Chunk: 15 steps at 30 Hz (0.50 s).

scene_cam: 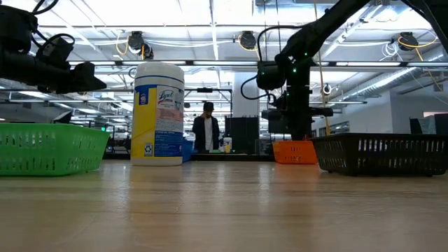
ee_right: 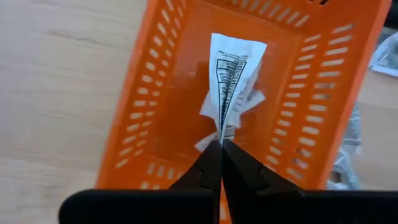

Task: Pick & Place First Aid Supplies
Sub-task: Put the orange ointment pack into the orange bin

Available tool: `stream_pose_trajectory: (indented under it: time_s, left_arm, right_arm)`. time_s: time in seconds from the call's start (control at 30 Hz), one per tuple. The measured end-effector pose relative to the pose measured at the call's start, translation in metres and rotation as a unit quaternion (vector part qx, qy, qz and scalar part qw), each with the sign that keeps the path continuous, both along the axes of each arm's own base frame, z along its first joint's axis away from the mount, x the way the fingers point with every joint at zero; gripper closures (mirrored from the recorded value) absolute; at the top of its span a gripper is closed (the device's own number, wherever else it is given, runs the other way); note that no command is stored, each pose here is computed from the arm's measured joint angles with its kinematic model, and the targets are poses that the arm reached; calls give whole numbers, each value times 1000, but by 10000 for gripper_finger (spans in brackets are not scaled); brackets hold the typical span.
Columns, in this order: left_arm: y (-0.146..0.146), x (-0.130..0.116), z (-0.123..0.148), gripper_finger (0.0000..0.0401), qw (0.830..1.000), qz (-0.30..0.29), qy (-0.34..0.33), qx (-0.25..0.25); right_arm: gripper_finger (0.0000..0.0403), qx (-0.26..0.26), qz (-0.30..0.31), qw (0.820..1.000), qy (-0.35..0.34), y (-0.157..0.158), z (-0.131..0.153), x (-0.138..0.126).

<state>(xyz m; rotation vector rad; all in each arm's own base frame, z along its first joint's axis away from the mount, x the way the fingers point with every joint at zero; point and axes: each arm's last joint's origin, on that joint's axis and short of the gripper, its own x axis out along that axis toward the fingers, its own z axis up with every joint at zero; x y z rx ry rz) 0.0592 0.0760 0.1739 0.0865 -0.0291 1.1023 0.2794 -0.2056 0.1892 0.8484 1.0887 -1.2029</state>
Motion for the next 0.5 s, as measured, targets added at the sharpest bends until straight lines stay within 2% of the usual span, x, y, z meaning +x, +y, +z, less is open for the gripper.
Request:
stream_pose_trajectory:
  time_s: [0.13,0.27,0.5]
  left_arm:
    - [0,0,0,127,1000,0,0,0]
    - [0,0,0,127,1000,0,0,0]
    - [0,0,0,127,1000,0,0,0]
  right_arm:
    - [397,-8,16,1000,-5,-3,0,1]
    - [374,-6,17,1000,-16,-4,0,3]
    - [288,-10,25,999,-23,-4,7,0]
